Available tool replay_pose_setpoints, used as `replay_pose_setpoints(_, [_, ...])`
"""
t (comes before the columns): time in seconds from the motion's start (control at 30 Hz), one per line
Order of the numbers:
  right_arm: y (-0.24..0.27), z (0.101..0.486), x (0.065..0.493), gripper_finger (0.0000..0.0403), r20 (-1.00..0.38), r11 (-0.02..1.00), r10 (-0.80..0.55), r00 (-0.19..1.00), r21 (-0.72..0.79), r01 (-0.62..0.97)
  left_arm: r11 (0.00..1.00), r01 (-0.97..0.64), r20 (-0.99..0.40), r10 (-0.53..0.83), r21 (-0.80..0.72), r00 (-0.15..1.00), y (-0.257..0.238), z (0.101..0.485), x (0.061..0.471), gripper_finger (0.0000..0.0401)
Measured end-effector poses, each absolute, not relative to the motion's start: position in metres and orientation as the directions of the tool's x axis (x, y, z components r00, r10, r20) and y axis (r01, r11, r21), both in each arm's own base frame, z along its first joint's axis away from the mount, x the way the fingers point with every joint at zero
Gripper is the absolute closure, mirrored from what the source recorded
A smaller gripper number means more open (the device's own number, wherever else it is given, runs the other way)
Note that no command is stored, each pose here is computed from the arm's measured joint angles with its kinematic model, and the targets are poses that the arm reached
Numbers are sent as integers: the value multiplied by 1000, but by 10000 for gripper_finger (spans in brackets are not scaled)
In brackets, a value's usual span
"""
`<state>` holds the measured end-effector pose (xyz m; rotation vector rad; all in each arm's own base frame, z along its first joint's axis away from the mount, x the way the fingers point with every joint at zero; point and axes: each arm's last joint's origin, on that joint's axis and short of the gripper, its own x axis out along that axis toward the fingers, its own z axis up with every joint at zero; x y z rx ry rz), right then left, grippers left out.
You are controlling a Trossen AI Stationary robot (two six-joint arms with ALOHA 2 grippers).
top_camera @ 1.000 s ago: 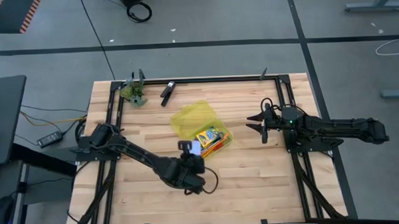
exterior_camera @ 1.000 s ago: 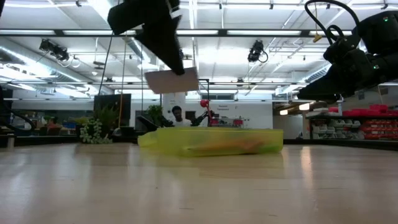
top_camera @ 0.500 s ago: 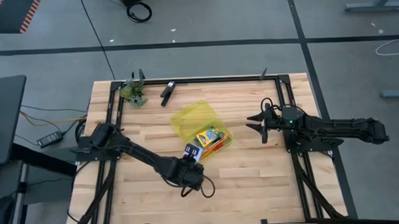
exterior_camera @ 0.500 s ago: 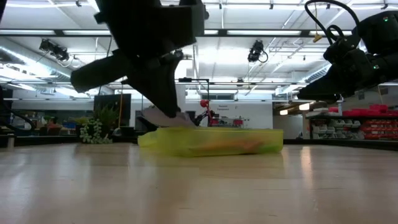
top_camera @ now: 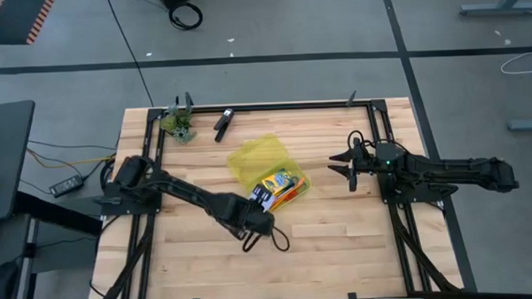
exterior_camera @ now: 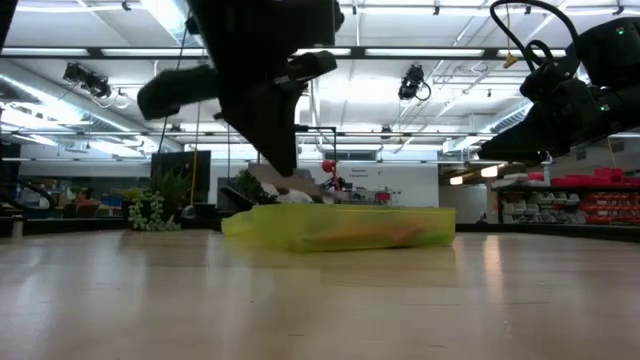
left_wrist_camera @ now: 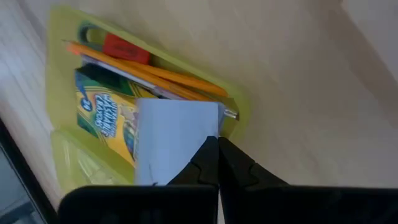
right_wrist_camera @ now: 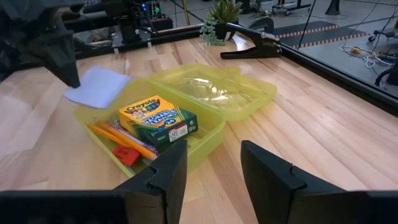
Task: Pack school essentials
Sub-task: Put the blue sticky notes into the yellow supply box
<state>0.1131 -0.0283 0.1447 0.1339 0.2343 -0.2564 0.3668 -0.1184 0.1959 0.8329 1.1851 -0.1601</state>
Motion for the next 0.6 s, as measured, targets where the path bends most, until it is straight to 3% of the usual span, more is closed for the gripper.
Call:
replay_pose_setpoints(0.23, [-28,145,113,246,-246,959,-235,940,101,266,734,534,-883,194,419,426,-95,215,370,401])
replay_pose_setpoints(0.43, [-28,145,113,246,-246,959,-235,940,101,266,716,602,-904,95,352,416,-86,213,373,401])
replay_pose_setpoints(0.6, [-28,145,113,246,-246,959,-235,940,101,266,678,645,-911,90,352,402,-81,206,371,401])
